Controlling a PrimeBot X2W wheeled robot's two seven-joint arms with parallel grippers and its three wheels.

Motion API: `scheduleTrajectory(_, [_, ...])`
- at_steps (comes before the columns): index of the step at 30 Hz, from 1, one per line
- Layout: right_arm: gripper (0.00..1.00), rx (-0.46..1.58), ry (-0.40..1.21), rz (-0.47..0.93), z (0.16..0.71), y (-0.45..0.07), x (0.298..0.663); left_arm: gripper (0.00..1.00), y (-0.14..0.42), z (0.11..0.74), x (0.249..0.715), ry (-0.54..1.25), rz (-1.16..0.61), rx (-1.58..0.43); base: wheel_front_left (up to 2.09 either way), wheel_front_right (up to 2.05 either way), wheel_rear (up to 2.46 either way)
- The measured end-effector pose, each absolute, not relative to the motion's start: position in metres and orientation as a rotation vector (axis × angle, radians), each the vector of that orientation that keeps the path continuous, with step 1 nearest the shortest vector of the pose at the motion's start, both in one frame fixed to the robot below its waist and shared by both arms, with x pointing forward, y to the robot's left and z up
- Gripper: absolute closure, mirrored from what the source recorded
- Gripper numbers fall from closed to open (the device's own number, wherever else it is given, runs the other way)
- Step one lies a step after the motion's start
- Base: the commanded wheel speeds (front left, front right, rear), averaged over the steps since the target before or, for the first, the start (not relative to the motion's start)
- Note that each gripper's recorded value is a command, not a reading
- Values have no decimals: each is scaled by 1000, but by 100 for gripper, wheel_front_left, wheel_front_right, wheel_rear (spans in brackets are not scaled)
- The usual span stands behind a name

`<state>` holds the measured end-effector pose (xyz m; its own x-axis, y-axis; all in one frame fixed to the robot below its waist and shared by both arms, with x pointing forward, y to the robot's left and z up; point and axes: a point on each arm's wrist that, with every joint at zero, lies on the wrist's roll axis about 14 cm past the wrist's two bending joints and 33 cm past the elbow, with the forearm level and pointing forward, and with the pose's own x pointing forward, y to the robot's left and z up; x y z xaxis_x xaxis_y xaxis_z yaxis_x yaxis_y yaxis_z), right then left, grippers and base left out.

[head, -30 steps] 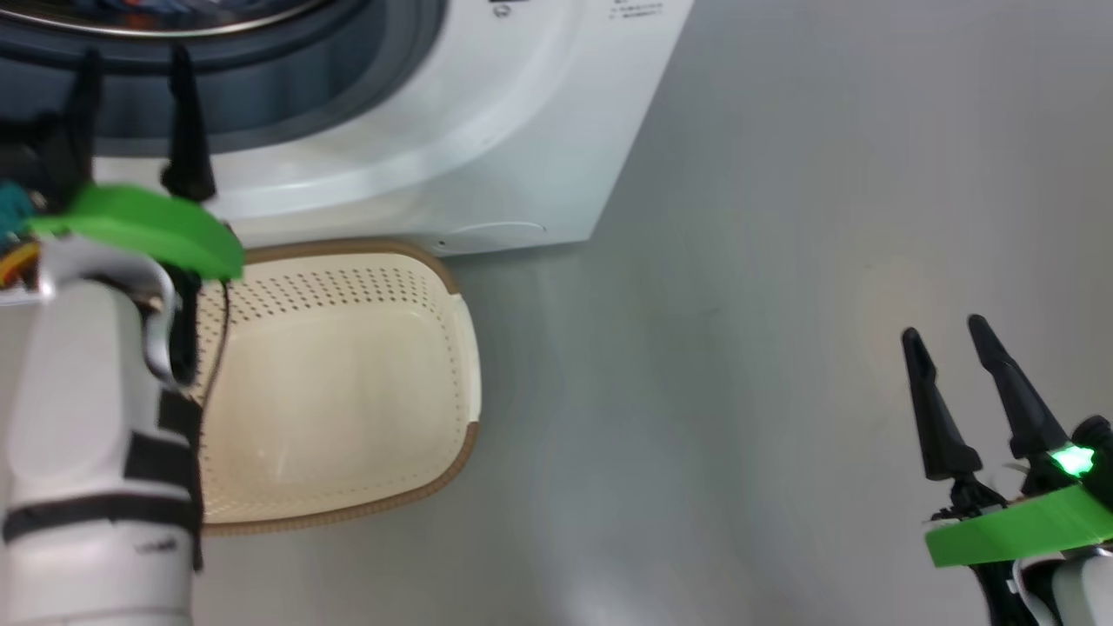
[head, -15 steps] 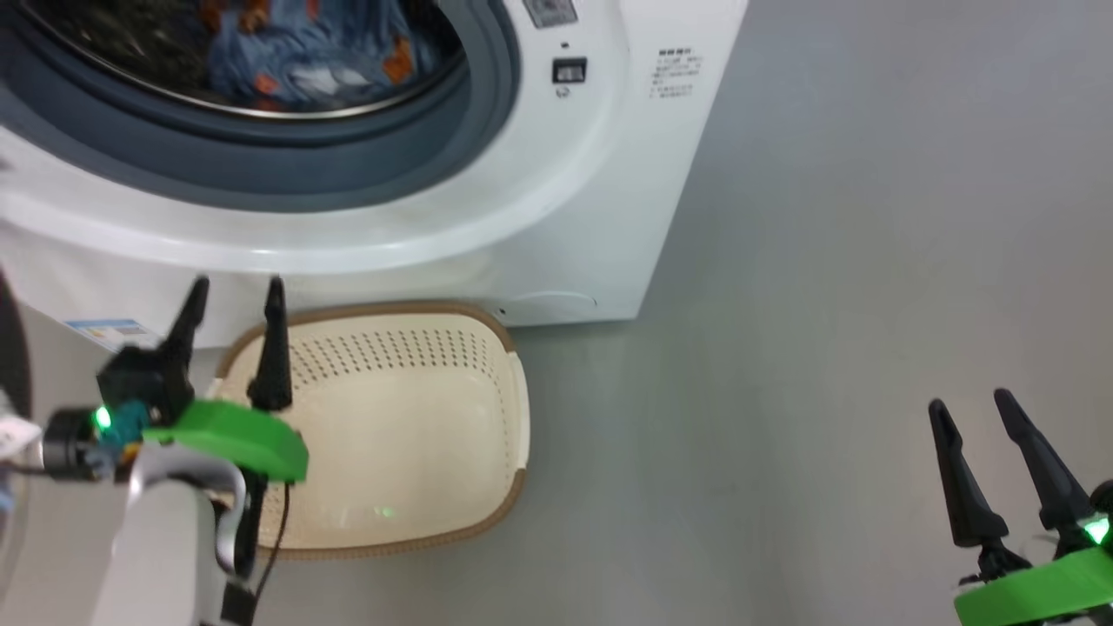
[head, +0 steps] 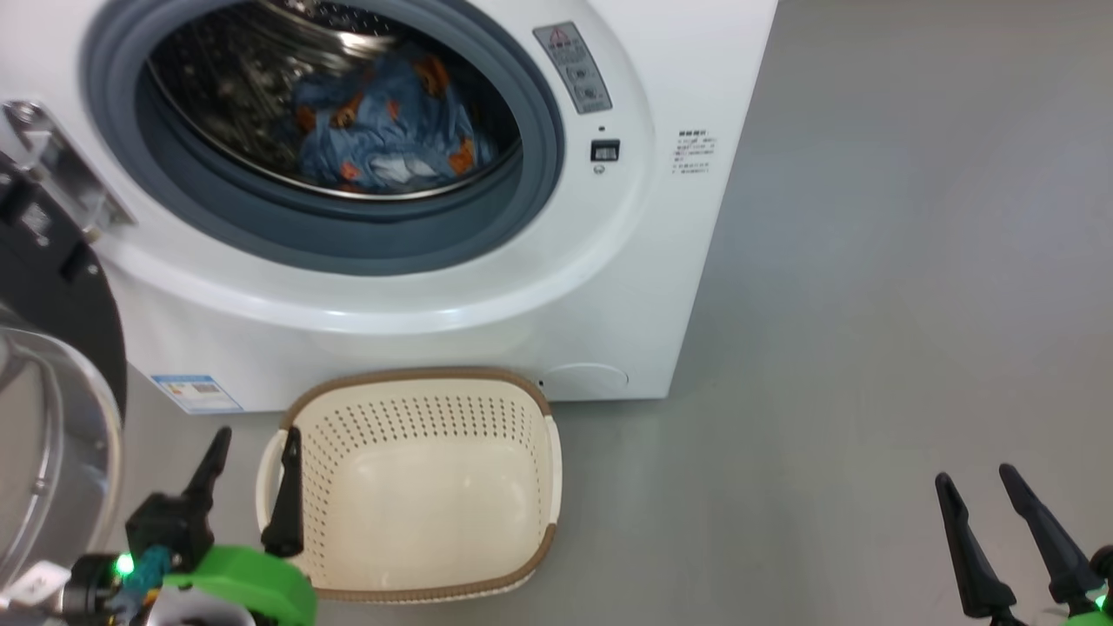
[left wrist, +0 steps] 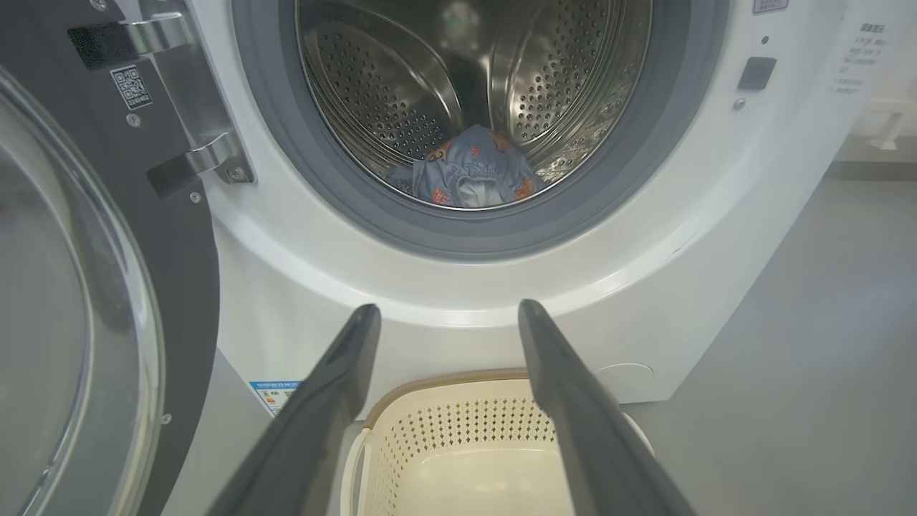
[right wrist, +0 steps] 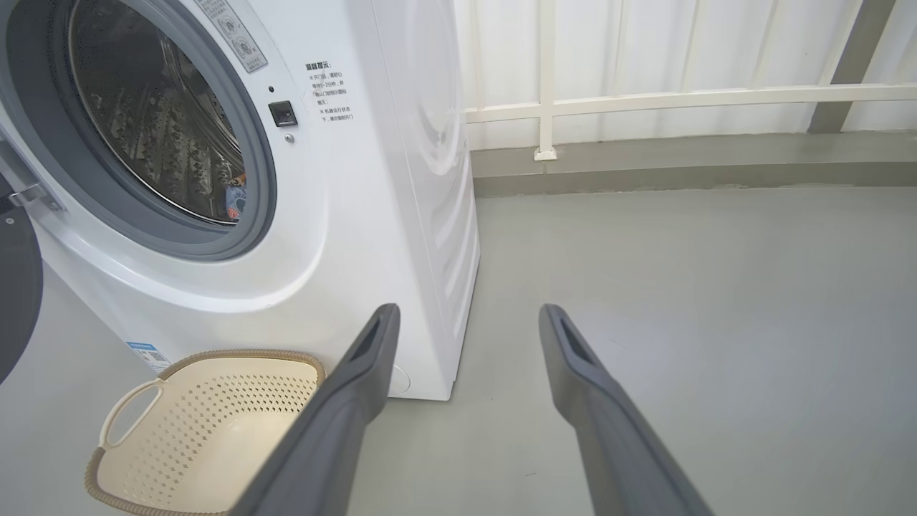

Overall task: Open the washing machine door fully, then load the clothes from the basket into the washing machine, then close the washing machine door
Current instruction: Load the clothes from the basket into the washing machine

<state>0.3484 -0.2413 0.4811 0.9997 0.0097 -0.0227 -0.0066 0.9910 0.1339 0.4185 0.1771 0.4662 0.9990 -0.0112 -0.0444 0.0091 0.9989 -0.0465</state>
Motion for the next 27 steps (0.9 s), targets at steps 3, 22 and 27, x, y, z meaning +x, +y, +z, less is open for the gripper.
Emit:
scheduleTrajectory(3, [0,135,18,7,483,-241,342,0,183,469,404,38,6,-44,0,0,0])
scheduleTrajectory(22, [0,143,4,-23,487,-248,317,0,203,476,352,11,73,-77,0,0,0])
scheduleTrajectory(27, [0,142,4,-22,487,-248,317,0,202,479,353,0,70,-82,0,0,0])
